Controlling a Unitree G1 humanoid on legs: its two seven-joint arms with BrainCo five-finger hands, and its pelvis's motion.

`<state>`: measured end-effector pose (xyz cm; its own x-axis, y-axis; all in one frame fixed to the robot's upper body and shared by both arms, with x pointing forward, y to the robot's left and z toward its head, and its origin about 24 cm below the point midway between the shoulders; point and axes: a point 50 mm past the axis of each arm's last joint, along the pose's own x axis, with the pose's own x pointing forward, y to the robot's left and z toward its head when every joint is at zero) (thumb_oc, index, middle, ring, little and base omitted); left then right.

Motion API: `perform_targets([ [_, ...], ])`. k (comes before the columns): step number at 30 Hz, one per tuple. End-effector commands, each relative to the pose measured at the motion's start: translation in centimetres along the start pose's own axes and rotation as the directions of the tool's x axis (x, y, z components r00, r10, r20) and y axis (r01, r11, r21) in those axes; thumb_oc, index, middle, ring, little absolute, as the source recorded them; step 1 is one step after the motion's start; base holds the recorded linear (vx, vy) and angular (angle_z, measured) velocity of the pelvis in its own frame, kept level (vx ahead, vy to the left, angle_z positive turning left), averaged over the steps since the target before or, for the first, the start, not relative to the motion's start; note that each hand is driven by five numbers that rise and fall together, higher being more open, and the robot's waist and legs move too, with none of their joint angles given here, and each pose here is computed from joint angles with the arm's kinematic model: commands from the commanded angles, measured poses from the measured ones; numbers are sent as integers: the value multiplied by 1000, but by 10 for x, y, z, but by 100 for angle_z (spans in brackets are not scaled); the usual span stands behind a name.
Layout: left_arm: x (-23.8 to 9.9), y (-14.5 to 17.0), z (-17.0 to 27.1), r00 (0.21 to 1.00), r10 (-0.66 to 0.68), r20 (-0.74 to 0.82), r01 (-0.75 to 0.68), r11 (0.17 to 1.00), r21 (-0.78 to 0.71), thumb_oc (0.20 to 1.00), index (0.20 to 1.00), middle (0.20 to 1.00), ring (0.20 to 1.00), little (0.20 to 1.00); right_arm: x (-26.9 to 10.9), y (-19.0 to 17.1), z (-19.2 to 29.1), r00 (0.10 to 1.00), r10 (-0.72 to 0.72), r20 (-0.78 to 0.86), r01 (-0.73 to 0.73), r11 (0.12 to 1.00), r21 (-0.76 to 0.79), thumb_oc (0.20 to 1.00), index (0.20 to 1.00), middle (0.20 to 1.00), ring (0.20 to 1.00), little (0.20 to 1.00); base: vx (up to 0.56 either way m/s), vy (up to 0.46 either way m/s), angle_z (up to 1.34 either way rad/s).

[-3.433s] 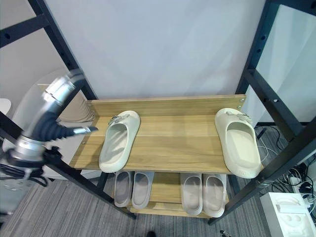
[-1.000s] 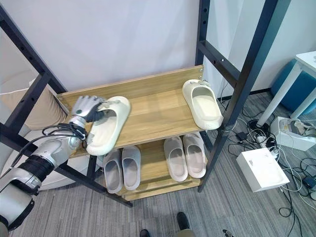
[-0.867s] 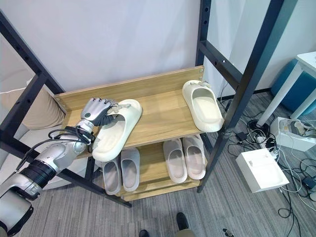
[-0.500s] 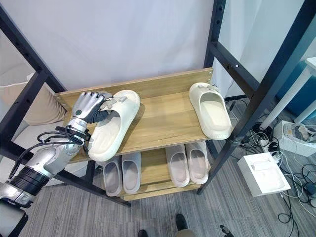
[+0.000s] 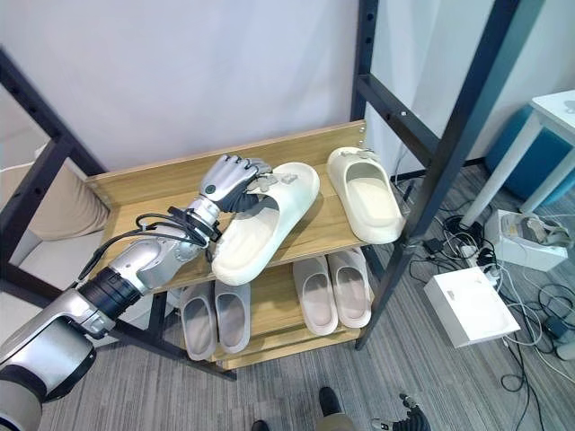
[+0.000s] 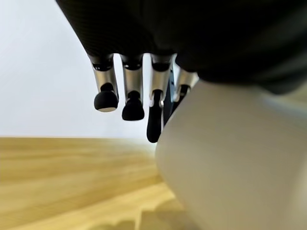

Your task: Arrange the slippers neatly on the shoe rack.

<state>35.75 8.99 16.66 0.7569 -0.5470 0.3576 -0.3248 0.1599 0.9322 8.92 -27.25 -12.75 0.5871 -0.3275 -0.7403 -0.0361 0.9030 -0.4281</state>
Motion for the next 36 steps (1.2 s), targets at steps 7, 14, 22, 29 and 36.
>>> perform_targets([
  [7,36,21,-42,982,2,-189,24,990,137,200,200,200,200,200,0,-21,-1,997,-81,6,81,997,15,1000,1000,1000,1000,1000,9,-9,-8],
  [14,41,18,-47,966,-19,-256,48,993,108,200,200,200,200,200,0,-22,-1,996,-89,6,89,996,24,1000,1000,1000,1000,1000,11,-7,-3],
  [22,49,17,-46,949,-14,-315,34,998,59,304,304,304,304,304,1,-19,1,997,-78,12,77,997,30,1000,1000,1000,1000,1000,0,0,0],
  [29,55,24,-37,960,11,-280,-6,1000,18,1000,1000,1000,1000,1000,1,-15,1,998,-68,9,68,996,52,1000,1000,1000,1000,1000,0,0,0],
  [36,64,82,-14,980,177,-88,-176,984,26,1000,1000,1000,1000,1000,4,-15,7,998,-67,12,65,992,106,1000,1000,1000,1000,1000,-14,-7,4],
])
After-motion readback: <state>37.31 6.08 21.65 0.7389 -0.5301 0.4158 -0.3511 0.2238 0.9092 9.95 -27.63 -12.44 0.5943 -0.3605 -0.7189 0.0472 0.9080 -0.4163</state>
